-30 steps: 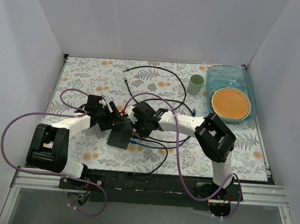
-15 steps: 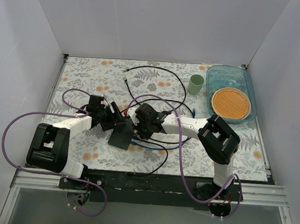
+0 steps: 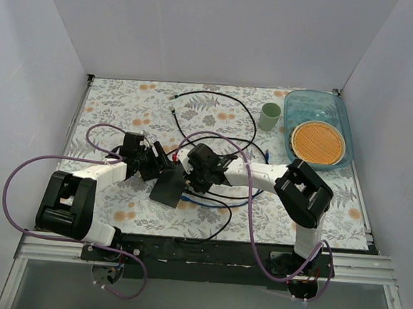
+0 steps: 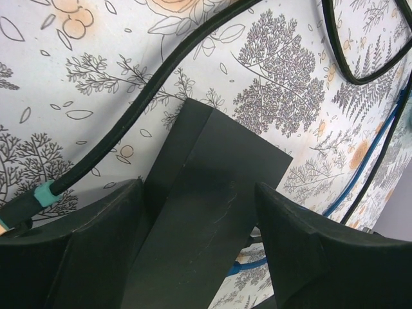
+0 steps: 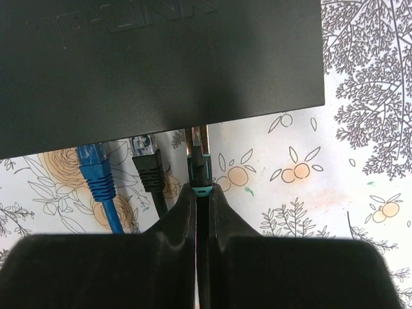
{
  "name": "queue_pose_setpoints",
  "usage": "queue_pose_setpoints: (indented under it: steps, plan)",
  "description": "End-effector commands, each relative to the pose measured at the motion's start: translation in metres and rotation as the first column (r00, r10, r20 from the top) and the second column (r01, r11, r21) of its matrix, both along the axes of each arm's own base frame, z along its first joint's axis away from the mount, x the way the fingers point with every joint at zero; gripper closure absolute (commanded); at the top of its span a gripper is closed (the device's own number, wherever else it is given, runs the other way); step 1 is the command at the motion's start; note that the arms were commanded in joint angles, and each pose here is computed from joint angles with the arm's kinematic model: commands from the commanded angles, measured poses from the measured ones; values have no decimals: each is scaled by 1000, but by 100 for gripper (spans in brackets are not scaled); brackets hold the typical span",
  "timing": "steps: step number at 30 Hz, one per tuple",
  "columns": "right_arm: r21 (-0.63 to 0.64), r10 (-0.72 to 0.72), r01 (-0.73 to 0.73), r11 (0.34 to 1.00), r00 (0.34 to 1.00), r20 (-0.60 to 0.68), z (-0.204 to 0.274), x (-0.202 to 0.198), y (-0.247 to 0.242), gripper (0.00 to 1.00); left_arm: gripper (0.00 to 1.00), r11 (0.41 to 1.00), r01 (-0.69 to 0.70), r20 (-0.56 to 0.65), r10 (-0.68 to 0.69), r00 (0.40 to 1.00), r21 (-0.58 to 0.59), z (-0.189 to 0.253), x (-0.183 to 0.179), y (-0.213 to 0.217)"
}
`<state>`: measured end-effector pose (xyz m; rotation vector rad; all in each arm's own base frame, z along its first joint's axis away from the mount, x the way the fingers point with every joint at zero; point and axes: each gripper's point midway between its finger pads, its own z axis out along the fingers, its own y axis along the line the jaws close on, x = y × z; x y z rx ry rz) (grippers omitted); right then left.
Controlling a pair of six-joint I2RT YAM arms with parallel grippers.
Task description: Insert the plug into the switch port
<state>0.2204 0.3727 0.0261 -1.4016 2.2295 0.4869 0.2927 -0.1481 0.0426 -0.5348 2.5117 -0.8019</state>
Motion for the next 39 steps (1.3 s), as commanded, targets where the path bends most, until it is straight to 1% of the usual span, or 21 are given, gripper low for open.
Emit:
queue_pose_setpoints:
  steps: [1,6,14,20,29,39]
  plan:
    - [253,14,-43,966,993,116,51,14,51,99,34,962,159,-63,-177,982,-221,26,-42,-51]
    - [318,-9,-46,947,986,169,71,20,57,99,34,956,167,-67,-188,980,-243,29,-48,-57]
    - [371,-28,-44,928,982,187,87,24,64,99,35,942,185,-61,-210,976,-280,39,-54,-69]
    - [377,-26,-49,925,981,191,92,26,69,99,36,934,209,-57,-234,970,-290,47,-60,-82]
    - [393,-26,-49,918,983,183,103,28,76,99,38,932,240,-53,-264,963,-273,55,-68,-102]
    - [388,-7,-56,920,987,161,104,27,82,99,39,913,287,13,-296,955,-291,80,-68,-120]
